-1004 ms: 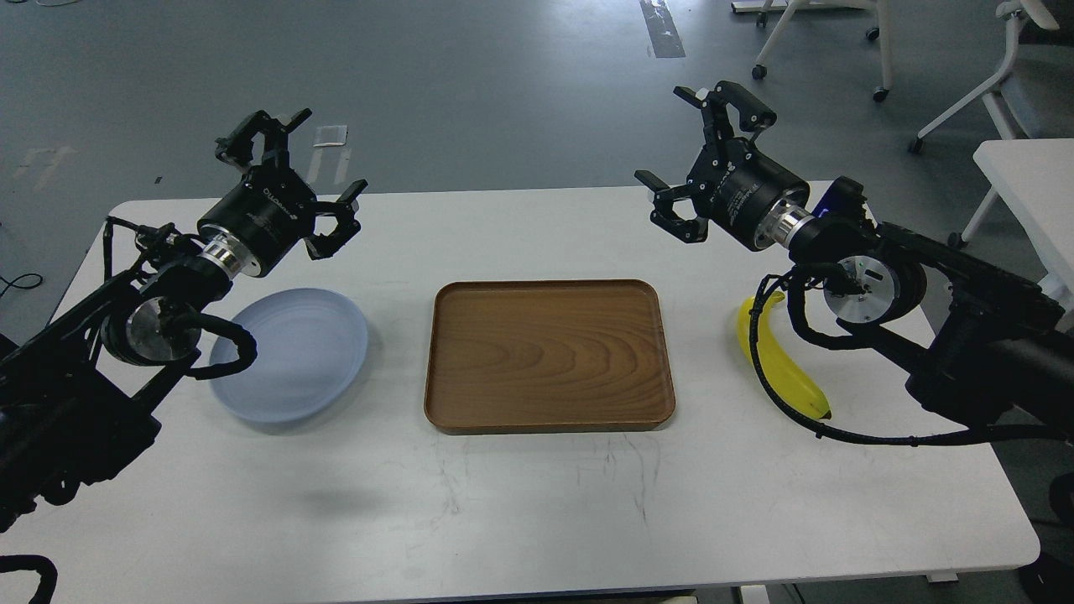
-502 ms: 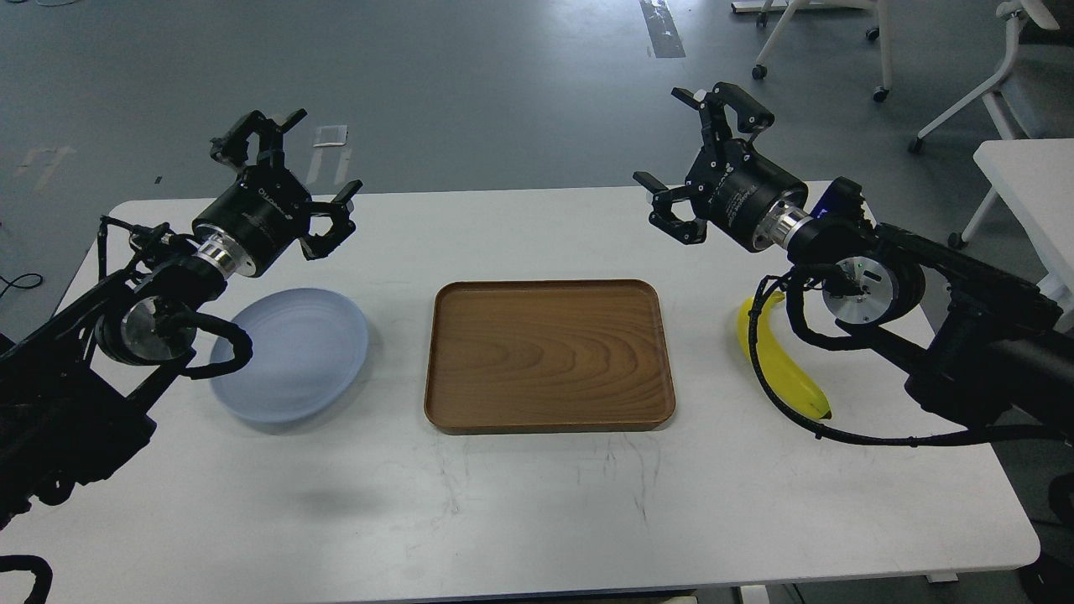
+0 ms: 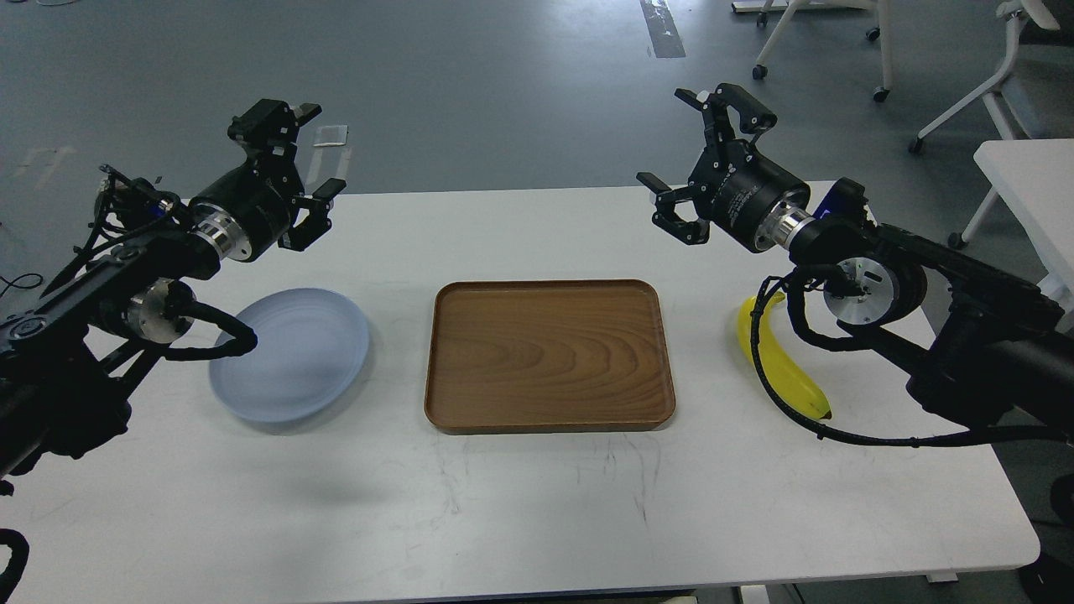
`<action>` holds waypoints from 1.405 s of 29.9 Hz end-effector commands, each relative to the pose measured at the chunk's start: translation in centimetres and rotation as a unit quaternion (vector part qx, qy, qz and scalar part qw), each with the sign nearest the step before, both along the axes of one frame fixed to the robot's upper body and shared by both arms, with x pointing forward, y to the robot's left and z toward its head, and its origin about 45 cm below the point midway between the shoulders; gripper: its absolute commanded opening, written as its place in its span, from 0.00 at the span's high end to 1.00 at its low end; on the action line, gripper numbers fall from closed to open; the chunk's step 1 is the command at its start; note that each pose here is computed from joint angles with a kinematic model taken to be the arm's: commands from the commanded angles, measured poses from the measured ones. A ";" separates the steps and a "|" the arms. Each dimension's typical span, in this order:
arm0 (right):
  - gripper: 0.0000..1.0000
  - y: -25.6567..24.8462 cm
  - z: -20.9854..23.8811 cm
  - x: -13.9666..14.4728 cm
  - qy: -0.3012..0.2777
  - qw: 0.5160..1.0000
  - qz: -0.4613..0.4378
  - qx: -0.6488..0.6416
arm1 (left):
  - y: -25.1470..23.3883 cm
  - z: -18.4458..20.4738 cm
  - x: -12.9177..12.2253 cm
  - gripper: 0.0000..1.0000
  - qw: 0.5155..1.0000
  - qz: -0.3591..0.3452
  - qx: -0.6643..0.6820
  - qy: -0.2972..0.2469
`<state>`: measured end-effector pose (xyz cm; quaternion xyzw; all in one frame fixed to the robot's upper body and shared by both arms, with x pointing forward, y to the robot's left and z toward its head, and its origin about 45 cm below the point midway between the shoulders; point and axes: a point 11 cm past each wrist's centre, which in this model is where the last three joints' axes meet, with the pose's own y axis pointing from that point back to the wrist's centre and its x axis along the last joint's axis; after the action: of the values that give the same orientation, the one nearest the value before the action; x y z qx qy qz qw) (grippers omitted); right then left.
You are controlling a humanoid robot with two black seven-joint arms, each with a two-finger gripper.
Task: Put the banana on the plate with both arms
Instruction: 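Move the left gripper down to the edge of the light blue plate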
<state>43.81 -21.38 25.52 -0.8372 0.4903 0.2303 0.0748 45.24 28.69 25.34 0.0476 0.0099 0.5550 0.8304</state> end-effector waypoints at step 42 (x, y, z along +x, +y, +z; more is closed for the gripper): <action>0.00 -8.0 1.6 0.4 -0.018 0.997 -0.075 -0.029 | 12.3 -11.8 -8.6 0.06 0.801 -0.148 0.578 -0.056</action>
<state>44.27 -28.90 27.09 -0.8061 0.5526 0.1967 0.0783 36.60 40.50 13.87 0.4837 -0.3715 0.3265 0.7221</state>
